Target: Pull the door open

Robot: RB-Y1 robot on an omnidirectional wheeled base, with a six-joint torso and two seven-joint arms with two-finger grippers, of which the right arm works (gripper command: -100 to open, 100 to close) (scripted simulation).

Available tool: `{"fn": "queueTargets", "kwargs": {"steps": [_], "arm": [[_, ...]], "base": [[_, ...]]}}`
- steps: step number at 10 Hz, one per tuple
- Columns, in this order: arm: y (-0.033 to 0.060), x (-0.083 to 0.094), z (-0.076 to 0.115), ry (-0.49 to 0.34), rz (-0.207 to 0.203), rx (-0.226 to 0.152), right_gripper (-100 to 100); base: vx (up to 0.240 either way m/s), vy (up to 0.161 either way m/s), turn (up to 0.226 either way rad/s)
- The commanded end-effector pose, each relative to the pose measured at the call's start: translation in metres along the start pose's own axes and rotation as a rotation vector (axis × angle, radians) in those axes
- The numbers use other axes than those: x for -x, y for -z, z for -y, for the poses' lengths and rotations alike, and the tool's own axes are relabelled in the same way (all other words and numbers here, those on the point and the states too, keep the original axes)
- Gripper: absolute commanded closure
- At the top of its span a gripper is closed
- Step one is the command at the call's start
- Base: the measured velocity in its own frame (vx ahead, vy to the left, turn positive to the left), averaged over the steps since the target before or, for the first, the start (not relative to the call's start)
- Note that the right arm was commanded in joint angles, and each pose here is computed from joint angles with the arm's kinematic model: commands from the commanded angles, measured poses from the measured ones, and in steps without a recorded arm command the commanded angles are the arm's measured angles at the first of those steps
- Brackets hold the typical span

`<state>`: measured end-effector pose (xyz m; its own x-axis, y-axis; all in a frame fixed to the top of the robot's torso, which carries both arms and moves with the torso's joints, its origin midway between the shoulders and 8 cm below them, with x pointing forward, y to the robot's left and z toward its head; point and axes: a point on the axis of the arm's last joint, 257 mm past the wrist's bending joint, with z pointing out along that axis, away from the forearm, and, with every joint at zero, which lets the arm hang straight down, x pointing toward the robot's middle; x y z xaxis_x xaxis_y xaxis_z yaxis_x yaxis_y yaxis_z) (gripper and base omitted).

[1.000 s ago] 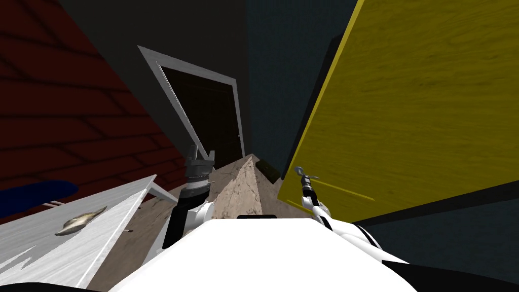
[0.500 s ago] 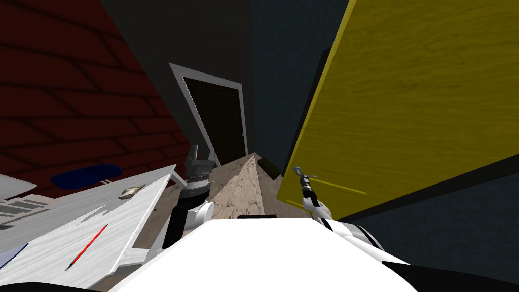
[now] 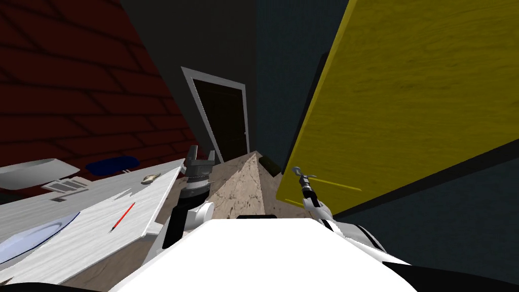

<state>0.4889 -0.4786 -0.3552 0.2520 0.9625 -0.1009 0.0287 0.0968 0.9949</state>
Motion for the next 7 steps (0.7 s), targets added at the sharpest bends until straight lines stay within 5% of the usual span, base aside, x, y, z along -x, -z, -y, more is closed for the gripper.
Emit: {"fn": "queueTargets", "kwargs": {"steps": [1,7], "arm": [[0.0023,-0.007,0.001,0.000,-0.026,0.000,100],[0.0051,-0.020,-0.002,0.001,-0.098,0.013,100]], "base": [[-0.181,-0.065,0.111],[-0.194,-0.056,0.090]]}}
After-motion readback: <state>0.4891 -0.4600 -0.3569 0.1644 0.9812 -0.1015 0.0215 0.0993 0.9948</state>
